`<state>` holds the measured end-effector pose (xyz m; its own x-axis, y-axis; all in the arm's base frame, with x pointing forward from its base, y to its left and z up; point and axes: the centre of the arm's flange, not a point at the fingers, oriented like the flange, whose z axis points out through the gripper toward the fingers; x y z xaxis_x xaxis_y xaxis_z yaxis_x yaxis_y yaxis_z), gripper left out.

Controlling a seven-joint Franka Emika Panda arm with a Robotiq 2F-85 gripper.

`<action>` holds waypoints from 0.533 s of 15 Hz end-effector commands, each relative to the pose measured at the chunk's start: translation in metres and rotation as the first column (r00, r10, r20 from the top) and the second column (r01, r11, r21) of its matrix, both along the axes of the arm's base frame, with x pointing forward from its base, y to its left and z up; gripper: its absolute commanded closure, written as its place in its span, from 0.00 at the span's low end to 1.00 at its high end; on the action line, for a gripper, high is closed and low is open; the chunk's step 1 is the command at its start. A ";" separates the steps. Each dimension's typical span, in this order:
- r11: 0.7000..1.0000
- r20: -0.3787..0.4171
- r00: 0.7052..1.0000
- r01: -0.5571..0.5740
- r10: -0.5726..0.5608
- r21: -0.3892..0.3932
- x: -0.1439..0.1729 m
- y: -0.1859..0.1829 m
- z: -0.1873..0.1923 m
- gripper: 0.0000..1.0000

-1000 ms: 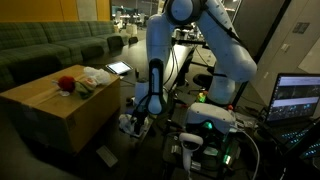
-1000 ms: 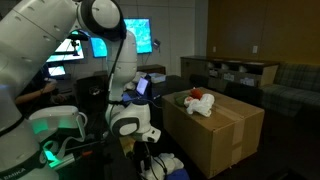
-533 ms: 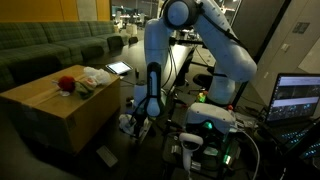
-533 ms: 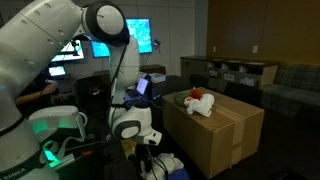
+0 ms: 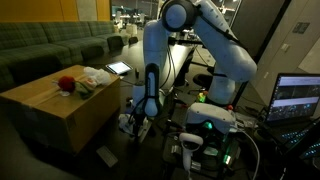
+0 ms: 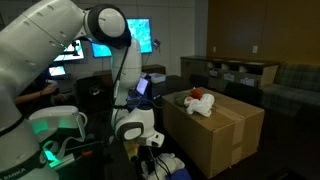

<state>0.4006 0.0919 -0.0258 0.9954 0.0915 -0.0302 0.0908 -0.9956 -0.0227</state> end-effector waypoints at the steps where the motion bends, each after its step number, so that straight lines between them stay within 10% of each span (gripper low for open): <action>1: 1.000 0.010 1.000 -0.002 0.002 -0.025 0.007 -0.004 -0.008 0.17; 8: 0.996 0.033 0.999 -0.002 0.005 -0.090 0.009 -0.016 -0.002 0.69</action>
